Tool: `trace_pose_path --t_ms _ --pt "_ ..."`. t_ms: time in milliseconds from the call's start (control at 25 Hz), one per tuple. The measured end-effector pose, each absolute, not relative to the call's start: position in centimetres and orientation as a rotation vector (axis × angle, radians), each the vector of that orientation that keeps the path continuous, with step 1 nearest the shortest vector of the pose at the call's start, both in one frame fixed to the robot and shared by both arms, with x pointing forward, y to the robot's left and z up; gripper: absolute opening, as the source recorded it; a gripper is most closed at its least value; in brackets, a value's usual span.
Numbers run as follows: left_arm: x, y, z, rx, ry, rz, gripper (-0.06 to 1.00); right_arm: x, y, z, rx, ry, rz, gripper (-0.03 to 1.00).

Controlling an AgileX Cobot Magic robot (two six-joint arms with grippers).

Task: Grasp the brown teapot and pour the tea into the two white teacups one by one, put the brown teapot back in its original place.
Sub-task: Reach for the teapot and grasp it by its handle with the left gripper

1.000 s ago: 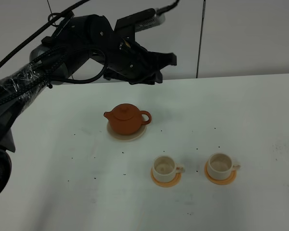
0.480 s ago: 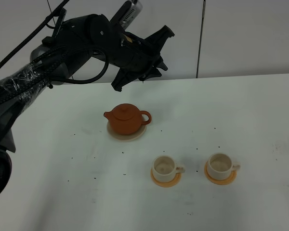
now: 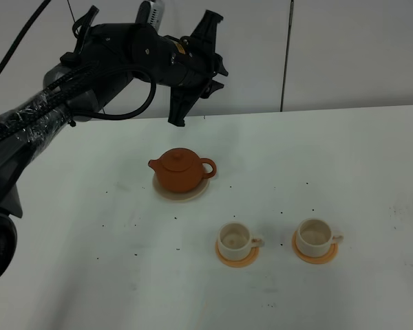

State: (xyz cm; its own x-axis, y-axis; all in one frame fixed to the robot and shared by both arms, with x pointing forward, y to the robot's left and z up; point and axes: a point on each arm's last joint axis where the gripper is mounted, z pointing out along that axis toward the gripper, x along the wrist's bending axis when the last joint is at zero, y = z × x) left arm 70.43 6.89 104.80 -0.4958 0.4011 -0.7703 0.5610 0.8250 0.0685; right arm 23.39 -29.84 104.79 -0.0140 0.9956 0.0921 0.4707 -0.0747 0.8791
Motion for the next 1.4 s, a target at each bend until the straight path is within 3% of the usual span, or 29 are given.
trace_pose_path --t_ms 200,440,960,1200,1400 --pt "70.1 6.0 103.4 0.354 2.315 -0.345 0.23 23.4 -29.8 104.8 1.614 1.549 1.029 0.03" --pt "68.0 4.5 101.3 0.102 2.542 -0.237 0.23 23.4 -29.8 104.8 1.614 1.549 1.029 0.03" --pt "68.2 8.5 102.3 -0.080 2.758 -0.151 0.23 23.4 -29.8 104.8 1.614 1.549 1.029 0.03" --pt "68.6 10.3 102.0 -0.186 2.832 -0.222 0.23 23.4 -29.8 104.8 1.614 1.549 1.029 0.03" --pt "69.9 9.5 99.9 -0.229 2.793 -0.356 0.24 23.4 -29.8 104.8 1.614 1.549 1.029 0.03"
